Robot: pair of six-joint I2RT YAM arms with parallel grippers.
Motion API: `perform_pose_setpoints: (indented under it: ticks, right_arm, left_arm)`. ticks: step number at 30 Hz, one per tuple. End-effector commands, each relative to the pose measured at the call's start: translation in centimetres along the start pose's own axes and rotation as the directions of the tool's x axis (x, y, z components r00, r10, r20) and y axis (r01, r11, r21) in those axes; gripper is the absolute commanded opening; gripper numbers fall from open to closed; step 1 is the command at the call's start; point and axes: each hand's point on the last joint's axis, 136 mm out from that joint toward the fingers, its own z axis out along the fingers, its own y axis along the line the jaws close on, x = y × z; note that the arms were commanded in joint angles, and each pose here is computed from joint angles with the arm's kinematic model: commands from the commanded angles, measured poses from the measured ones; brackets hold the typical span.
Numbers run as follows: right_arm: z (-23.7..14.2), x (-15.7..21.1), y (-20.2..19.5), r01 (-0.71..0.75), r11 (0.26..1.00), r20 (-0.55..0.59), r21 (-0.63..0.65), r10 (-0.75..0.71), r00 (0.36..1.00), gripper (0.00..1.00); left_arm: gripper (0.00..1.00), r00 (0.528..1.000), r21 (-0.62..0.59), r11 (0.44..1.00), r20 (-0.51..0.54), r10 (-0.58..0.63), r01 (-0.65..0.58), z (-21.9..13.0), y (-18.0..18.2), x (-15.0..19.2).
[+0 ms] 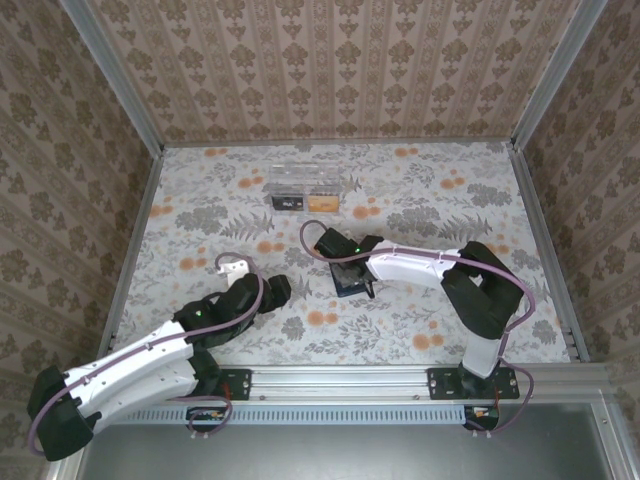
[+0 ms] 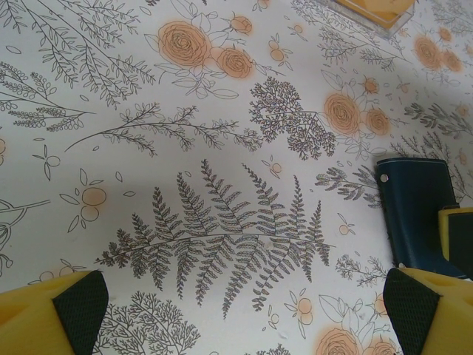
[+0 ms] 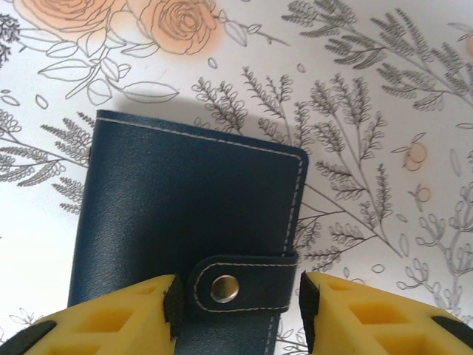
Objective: Take the credit cards out of the card holder
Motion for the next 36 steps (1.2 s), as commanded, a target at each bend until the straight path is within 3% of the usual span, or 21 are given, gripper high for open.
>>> perform_pose_setpoints:
  ticks: [1, 5, 13, 16, 22, 27, 30, 32, 36]
  right_arm:
    - [0.5, 0.5, 0.9, 0.007, 0.999, -0.019, -0.043, -0.008, 1.0, 0.5]
    - [1.0, 0.8, 0.6, 0.002, 0.999, -0.035, -0.032, -0.004, 0.999, 0.49]
    - [2.5, 1.9, -0.5, -0.028, 0.999, -0.062, -0.021, 0.026, 0.998, 0.37]
    - [2.3, 1.8, -0.2, -0.029, 0.999, -0.054, -0.038, 0.027, 0.998, 0.29]
    - [1.5, 1.2, -0.4, -0.043, 0.998, -0.027, -0.046, 0.042, 0.999, 0.0]
    - [-0.6, 0.2, 0.1, -0.079, 0.991, 0.009, -0.108, 0.08, 0.997, 0.0]
    - [-2.2, -0.4, 1.3, -0.104, 0.978, 0.031, -0.182, 0.111, 0.993, 0.0]
    - [-3.2, -0.9, 2.2, -0.113, 0.969, 0.048, -0.221, 0.127, 0.991, 0.0]
    - [-3.9, -1.1, 3.8, -0.133, 0.953, 0.052, -0.273, 0.153, 0.987, 0.0]
  left_arm:
    - [1.0, 1.0, 0.015, 1.0, 0.019, 0.016, -0.016, -0.7, -0.7, -0.8]
    - [1.0, 1.0, 0.012, 1.0, 0.019, 0.014, -0.014, -0.6, -0.7, -0.8]
    - [1.0, 1.0, 0.005, 1.0, 0.02, 0.021, -0.021, -0.7, -0.5, -0.8]
    - [1.0, 1.0, 0.005, 1.0, 0.021, 0.022, -0.022, -0.7, -0.5, -0.9]
    - [1.0, 0.999, 0.007, 1.0, 0.018, 0.027, -0.027, -0.7, -0.6, -0.8]
    - [0.99, 1.0, 0.059, 0.998, 0.012, 0.026, -0.027, -0.5, -1.8, -0.9]
    - [0.94, 1.0, 0.121, 0.993, -0.01, 0.002, 0.0, -0.3, -3.2, -0.6]
    - [0.78, 0.998, 0.159, 0.986, -0.037, -0.041, 0.046, 0.1, -4.0, -0.4]
    - [0.61, 0.985, 0.252, 0.954, -0.104, -0.138, 0.16, 1.0, -5.4, -0.1]
